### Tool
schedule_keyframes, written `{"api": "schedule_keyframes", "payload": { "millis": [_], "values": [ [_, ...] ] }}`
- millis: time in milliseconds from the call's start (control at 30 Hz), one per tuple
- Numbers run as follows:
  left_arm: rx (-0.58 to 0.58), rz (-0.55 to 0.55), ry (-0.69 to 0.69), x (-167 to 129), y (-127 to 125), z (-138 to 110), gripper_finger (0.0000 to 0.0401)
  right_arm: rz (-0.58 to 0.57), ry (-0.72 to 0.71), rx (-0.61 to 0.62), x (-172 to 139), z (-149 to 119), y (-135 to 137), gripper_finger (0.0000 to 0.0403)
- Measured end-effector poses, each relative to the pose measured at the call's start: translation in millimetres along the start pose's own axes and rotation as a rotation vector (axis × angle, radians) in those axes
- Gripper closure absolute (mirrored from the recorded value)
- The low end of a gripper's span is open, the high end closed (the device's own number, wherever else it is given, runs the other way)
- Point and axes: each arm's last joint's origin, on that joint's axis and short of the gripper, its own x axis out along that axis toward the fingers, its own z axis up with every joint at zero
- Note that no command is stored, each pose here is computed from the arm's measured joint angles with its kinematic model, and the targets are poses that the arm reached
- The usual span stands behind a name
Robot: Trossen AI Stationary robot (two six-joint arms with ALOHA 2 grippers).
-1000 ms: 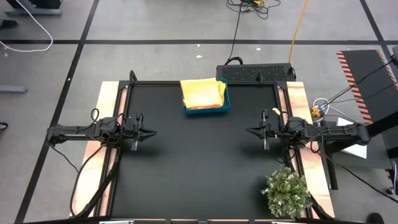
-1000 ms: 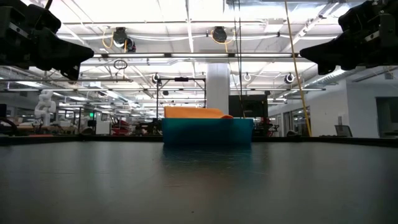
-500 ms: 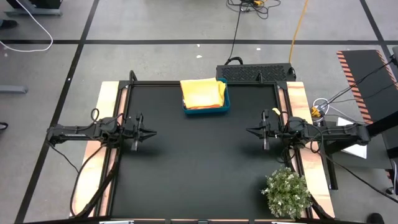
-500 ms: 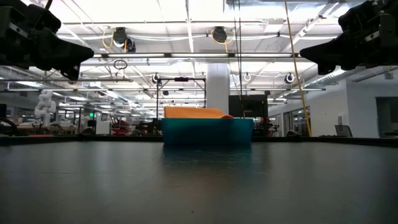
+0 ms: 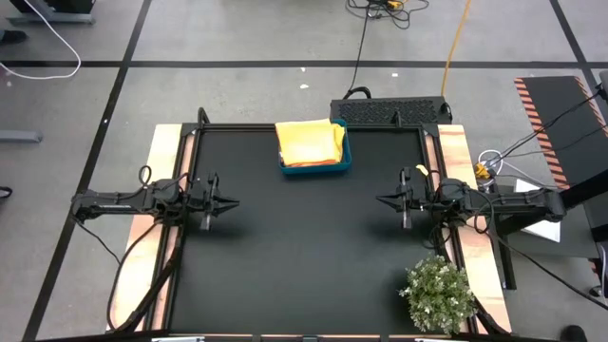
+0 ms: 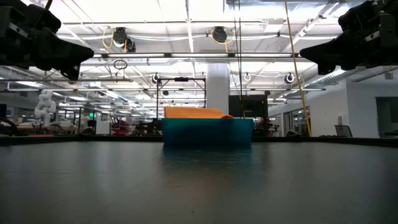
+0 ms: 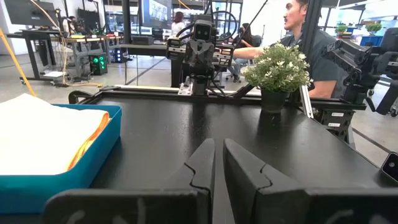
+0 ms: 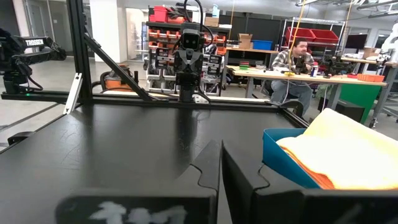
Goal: Fold microfiber towels
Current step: Return to Home Position
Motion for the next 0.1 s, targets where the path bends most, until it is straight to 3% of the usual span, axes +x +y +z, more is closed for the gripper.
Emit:
{"api": "schedule_keyframes", "payload": {
  "millis": [100],
  "values": [
    [0.000,0.000,0.000,0.0,0.0,0.0,0.0366,0.000,0.000,0.000,0.0,0.0,0.0,0.0397]
  ]
}}
